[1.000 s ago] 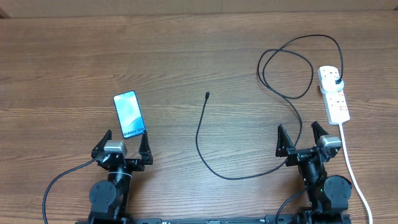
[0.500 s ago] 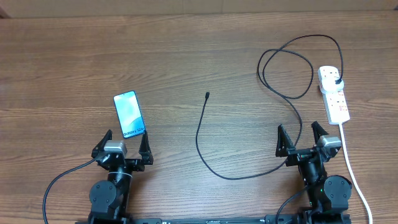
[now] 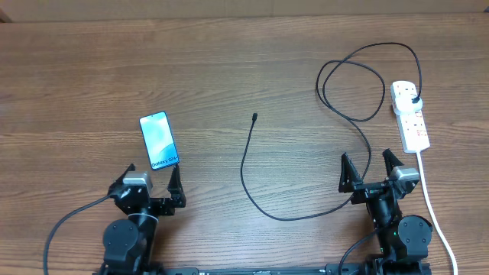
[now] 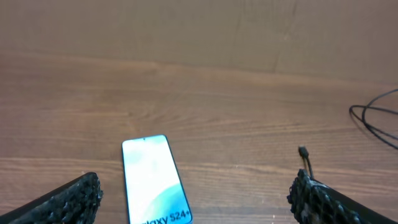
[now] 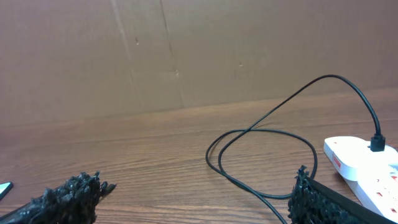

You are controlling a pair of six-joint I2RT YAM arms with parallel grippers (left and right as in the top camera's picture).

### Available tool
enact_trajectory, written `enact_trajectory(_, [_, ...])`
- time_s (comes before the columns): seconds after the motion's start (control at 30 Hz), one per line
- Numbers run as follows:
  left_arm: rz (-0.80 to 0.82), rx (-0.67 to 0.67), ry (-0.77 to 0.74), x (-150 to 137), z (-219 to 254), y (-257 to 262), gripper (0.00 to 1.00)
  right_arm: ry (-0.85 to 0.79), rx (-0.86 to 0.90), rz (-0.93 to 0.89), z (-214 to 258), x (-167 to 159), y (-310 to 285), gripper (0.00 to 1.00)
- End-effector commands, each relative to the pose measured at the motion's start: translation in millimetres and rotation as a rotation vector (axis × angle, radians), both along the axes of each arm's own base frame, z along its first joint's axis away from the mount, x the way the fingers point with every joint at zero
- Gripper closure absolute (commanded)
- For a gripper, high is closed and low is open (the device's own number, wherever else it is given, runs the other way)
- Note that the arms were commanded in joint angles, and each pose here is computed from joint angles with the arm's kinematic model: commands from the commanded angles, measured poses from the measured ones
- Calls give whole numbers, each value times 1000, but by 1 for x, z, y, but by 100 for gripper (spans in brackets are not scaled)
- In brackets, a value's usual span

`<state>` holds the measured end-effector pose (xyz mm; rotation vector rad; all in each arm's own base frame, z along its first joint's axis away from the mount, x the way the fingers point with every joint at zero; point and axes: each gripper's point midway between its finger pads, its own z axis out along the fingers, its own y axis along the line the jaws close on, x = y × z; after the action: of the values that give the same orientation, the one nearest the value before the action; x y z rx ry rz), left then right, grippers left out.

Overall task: Plug charger to phone and switch on socket
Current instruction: 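Lower the left gripper onto the phone and grasp its bottom edge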

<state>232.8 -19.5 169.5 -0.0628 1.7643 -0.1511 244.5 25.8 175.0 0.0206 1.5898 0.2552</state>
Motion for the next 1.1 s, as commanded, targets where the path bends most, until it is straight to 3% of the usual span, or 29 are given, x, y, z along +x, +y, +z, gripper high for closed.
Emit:
enact_trajectory(0.0, [19,25,-23,-2,38,5,0,-4,-1,-5,-2,0,-1,0])
enact_trajectory(0.33, [-11,144,149,19,79,2,0,-4,-1,-5,-2,0,-1,0])
enact_trajectory(0.7, [-120,136,451,78,108,-22,0,-4,-2,-5,-2,0,-1,0])
enact_trajectory(0.9, [-149,126,565,103,93,-30,0,-4,-2,-5,-2,0,-1,0])
enact_trajectory(1.07, [-186,85,690,107,60,-39,0,-4,-2,-5,-2,0,-1,0])
